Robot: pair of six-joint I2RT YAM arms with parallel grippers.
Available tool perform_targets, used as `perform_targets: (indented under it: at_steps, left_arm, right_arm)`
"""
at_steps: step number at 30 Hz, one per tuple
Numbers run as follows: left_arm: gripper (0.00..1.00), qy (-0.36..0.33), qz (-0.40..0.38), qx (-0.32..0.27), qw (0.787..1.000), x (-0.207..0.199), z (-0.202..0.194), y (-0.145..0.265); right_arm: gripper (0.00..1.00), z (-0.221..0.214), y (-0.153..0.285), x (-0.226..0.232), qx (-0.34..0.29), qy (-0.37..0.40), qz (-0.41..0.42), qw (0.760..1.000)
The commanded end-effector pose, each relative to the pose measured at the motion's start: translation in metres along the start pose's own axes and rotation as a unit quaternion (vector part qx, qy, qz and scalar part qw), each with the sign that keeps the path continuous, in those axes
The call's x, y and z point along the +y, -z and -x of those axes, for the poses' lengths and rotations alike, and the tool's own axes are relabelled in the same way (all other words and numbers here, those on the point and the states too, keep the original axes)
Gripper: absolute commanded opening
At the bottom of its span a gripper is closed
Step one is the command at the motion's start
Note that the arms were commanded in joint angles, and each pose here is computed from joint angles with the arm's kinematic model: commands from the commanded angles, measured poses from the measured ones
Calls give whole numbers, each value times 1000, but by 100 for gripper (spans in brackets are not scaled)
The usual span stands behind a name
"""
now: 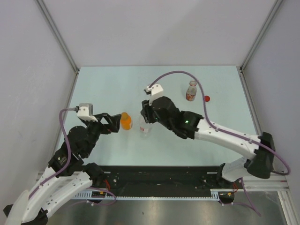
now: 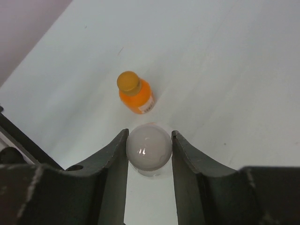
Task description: Unscrew the bottle caps
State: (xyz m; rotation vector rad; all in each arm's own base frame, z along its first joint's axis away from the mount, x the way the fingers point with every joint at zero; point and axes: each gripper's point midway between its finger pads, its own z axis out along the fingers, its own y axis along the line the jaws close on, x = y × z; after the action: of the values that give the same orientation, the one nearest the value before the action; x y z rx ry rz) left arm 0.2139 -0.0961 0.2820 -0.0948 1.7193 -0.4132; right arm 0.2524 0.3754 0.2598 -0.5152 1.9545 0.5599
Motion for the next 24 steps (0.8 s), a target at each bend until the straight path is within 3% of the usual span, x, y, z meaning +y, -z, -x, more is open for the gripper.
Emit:
perform_targets:
  at_steps: [1, 5, 6, 14, 20, 24]
  left_arm:
    - [100, -18, -193, -59, 979, -70, 36, 13]
    - [100, -36, -328, -60, 942, -123, 42, 26]
    - [100, -43, -378, -64, 923, -140, 47, 36]
    - [100, -84, -535, -59, 838, -205, 58, 48]
    - [100, -92, -582, -48, 806, -224, 63, 46]
    - [100, -98, -589, -40, 801, -227, 60, 41]
  right_arm:
    - [0, 71, 70, -45, -100, -51, -53, 992]
    - [0, 102, 111, -77, -160, -128, -43, 978]
    - [0, 99, 114, -80, -163, -139, -35, 976]
    - [0, 116, 156, -77, -177, -209, 102, 956]
    - [0, 123, 182, -60, -165, -212, 211, 940]
    - [0, 122, 196, -53, -152, -194, 265, 932]
